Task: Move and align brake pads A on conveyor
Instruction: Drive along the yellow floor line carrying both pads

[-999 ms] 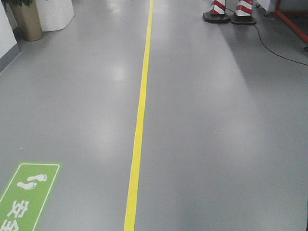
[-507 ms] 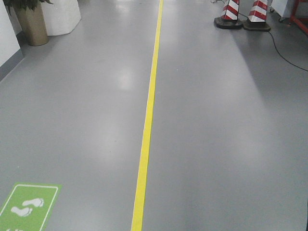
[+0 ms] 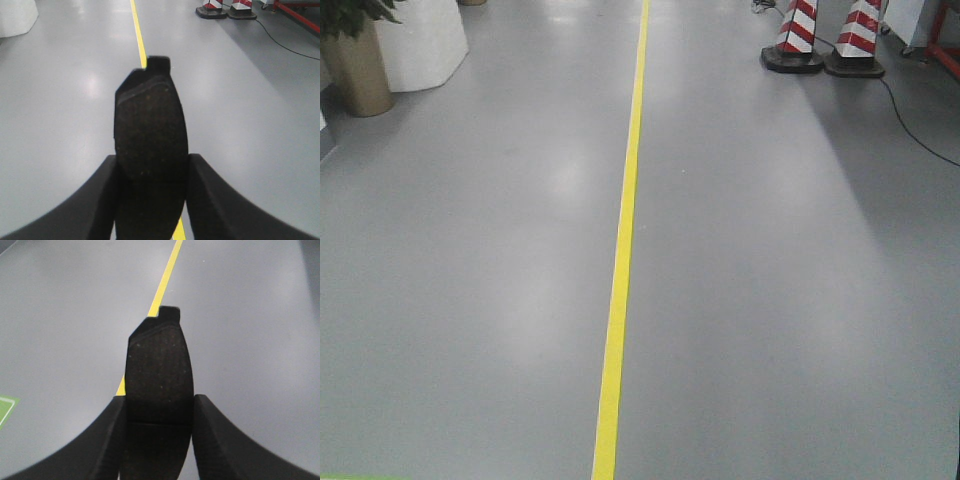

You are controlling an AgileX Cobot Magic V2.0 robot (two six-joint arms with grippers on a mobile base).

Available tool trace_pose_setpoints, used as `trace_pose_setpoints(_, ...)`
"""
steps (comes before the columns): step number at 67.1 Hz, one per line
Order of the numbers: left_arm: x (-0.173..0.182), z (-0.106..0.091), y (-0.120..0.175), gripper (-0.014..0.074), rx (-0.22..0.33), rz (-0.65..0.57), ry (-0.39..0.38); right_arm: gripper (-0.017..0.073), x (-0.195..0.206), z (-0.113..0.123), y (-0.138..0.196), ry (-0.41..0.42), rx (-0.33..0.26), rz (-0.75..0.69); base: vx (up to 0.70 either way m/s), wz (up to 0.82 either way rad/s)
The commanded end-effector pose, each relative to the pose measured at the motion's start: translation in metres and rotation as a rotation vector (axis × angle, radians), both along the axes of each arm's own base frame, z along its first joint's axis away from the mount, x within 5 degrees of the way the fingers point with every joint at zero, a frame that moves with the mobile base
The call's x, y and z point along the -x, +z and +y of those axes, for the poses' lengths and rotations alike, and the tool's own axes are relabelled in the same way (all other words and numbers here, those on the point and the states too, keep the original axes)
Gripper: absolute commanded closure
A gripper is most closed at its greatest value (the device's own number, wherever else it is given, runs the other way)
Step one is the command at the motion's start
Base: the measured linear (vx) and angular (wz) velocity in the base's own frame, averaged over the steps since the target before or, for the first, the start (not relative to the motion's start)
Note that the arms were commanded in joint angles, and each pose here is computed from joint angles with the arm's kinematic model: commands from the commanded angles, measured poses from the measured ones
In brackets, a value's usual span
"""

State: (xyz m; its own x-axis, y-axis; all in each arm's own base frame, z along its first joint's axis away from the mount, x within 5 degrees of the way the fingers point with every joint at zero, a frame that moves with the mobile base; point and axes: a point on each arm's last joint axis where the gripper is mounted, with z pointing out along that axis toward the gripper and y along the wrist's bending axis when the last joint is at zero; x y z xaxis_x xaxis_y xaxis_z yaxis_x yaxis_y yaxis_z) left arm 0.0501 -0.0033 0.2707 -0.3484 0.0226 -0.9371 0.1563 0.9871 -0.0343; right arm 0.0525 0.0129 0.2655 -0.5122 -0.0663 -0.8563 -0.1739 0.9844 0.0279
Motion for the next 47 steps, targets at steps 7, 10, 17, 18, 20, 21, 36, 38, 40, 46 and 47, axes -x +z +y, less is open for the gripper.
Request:
trace_pose_setpoints(7, -0.0018, -0.0019, 0.0166, 0.0600, 0.021, -0.107, -0.019, 0.0564, -0.0036, -0.0004, 0.0158, -0.007, -0.007, -0.109, 0.61, -0.15)
trace_pose_setpoints(10, -0.0018, -0.0019, 0.0166, 0.0600, 0.021, -0.107, -0.019, 0.0564, -0.0036, -0.0004, 0.0158, -0.007, -0.007, -0.109, 0.62, -0.15)
trace_pose_setpoints(17, -0.0018, -0.0019, 0.0165, 0.0600, 0.021, -0.106, -0.019, 0.0564, -0.0036, -0.0004, 0.0158, -0.007, -0.007, -0.109, 0.63, -0.16)
trace_pose_setpoints(18, -0.0018, -0.0019, 0.0165, 0.0600, 0.021, -0.106, -0.019, 0.0564, -0.0036, -0.0004, 0.0158, -0.007, -0.007, -0.109, 0.64, -0.18)
trace_pose_setpoints(20, -0.0017, -0.0018, 0.0164, 0.0600, 0.021, -0.105, -0.019, 0.0564, -0.0036, -0.0004, 0.0158, -0.007, -0.007, -0.109, 0.65, -0.18)
trace_pose_setpoints(21, -0.0017, -0.0018, 0.0164, 0.0600, 0.021, -0.105, -0.019, 0.0564, -0.0036, -0.0004, 0.0158, -0.007, -0.007, -0.109, 0.65, -0.17)
trace_pose_setpoints(36, -0.0017, -0.0018, 0.0162, 0.0600, 0.020, -0.103, -0.018, 0.0564, -0.0036, -0.0004, 0.0158, -0.007, -0.007, -0.109, 0.67, -0.15)
trace_pose_setpoints(38, -0.0017, -0.0018, 0.0162, 0.0600, 0.020, -0.103, -0.018, 0.0564, -0.0036, -0.0004, 0.0158, -0.007, -0.007, -0.109, 0.69, -0.11)
trace_pose_setpoints(40, -0.0017, -0.0018, 0.0162, 0.0600, 0.020, -0.103, -0.018, 0.0564, -0.0036, -0.0004, 0.0158, -0.007, -0.007, -0.109, 0.70, -0.10)
trace_pose_setpoints(46, -0.0017, -0.0018, 0.0161, 0.0600, 0.020, -0.102, -0.018, 0.0564, -0.0036, -0.0004, 0.0158, -0.007, -0.007, -0.109, 0.71, -0.08)
trace_pose_setpoints(47, -0.0017, -0.0018, 0.0161, 0.0600, 0.020, -0.102, -0.018, 0.0564, -0.0036, -0.0004, 0.0158, -0.007, -0.007, -0.109, 0.72, -0.07)
